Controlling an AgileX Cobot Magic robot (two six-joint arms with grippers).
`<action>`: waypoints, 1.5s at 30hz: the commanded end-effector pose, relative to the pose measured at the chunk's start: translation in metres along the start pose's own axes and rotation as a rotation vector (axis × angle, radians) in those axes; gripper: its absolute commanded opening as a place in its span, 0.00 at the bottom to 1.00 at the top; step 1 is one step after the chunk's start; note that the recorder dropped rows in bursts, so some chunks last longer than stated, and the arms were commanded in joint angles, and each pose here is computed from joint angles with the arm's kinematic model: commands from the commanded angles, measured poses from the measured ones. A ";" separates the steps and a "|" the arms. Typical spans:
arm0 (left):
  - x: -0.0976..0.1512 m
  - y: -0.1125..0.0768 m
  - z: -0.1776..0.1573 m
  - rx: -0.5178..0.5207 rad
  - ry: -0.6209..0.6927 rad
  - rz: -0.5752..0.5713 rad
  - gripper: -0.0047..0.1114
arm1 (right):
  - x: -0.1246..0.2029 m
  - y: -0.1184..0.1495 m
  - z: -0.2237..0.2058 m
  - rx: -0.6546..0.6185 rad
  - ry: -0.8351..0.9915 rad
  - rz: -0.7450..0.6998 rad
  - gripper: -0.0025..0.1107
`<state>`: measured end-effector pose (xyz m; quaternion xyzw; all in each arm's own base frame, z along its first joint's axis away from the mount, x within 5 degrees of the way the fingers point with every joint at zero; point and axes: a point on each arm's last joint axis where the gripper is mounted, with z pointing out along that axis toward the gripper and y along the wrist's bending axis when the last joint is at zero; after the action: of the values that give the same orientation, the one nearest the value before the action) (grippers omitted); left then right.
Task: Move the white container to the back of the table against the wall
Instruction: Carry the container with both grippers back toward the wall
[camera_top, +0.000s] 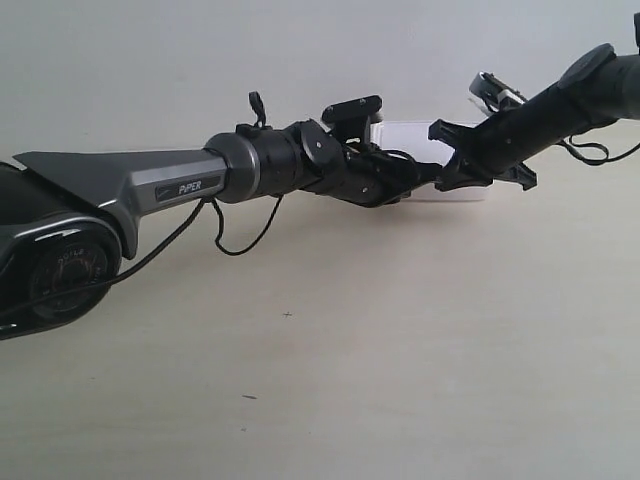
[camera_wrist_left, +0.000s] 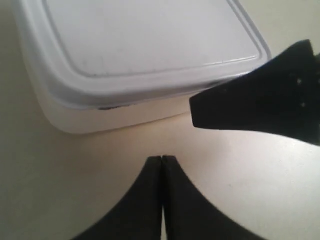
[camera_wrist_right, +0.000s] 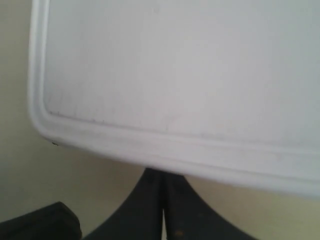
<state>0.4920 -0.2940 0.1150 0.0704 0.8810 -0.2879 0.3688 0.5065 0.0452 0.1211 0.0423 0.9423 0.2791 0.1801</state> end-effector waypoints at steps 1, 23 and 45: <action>-0.006 0.001 -0.004 0.000 -0.003 0.008 0.04 | -0.007 0.005 0.005 0.006 -0.028 -0.015 0.02; -0.014 0.008 -0.011 -0.004 0.003 0.027 0.04 | -0.024 -0.002 0.009 0.082 -0.205 0.018 0.02; -0.020 0.026 -0.015 -0.020 0.021 0.016 0.04 | -0.031 0.006 0.019 0.197 -0.356 0.029 0.02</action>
<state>0.5054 -0.2626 0.1144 0.0709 0.8917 -0.2736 0.3537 0.5359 0.0640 0.1197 0.1162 0.9250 0.1996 0.3016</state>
